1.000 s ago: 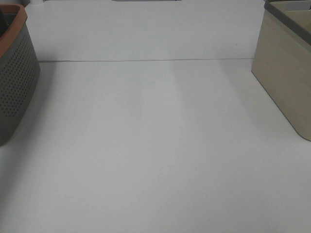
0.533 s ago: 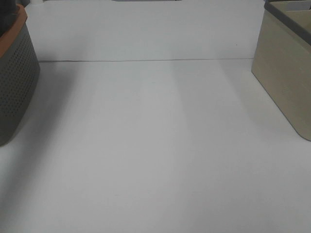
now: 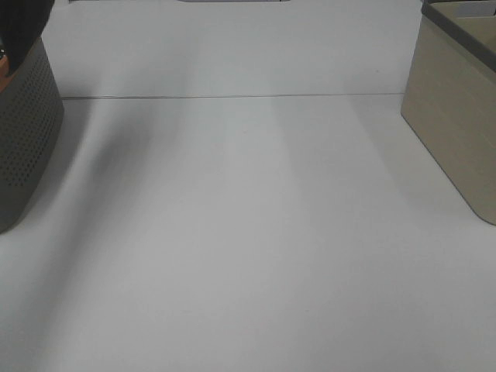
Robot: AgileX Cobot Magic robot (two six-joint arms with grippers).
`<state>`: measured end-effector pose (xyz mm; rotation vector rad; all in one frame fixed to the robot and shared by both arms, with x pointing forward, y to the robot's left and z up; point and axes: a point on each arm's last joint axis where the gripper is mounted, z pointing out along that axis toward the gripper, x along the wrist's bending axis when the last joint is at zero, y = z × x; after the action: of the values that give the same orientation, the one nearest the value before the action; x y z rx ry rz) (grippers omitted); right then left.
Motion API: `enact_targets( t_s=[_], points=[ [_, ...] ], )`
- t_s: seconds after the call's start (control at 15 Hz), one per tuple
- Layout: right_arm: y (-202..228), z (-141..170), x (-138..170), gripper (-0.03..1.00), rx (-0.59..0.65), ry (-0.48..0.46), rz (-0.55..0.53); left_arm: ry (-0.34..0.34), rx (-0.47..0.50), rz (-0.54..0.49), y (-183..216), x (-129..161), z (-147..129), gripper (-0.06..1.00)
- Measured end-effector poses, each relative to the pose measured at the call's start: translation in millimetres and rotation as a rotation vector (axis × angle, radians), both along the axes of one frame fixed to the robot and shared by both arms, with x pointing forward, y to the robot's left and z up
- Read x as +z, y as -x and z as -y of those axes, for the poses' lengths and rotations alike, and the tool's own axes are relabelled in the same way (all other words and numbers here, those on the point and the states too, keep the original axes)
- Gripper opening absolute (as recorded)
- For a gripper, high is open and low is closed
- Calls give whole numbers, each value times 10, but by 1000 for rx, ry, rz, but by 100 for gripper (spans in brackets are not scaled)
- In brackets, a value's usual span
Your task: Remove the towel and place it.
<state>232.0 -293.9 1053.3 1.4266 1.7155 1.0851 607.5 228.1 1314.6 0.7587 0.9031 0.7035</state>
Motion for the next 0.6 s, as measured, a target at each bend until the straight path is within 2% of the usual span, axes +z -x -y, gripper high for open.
enact_targets(
  t_s=[0.13, 0.27, 0.6],
  points=[
    [0, 0, 0, 70, 0, 0, 0, -10, -45, -38, -90, -125, 233, 0],
    [0, 0, 0, 70, 0, 0, 0, -42, -39, -98, -140, -251, 446, 0],
    [0, 0, 0, 70, 0, 0, 0, -249, -20, -185, -87, -539, 1012, 0]
  ],
)
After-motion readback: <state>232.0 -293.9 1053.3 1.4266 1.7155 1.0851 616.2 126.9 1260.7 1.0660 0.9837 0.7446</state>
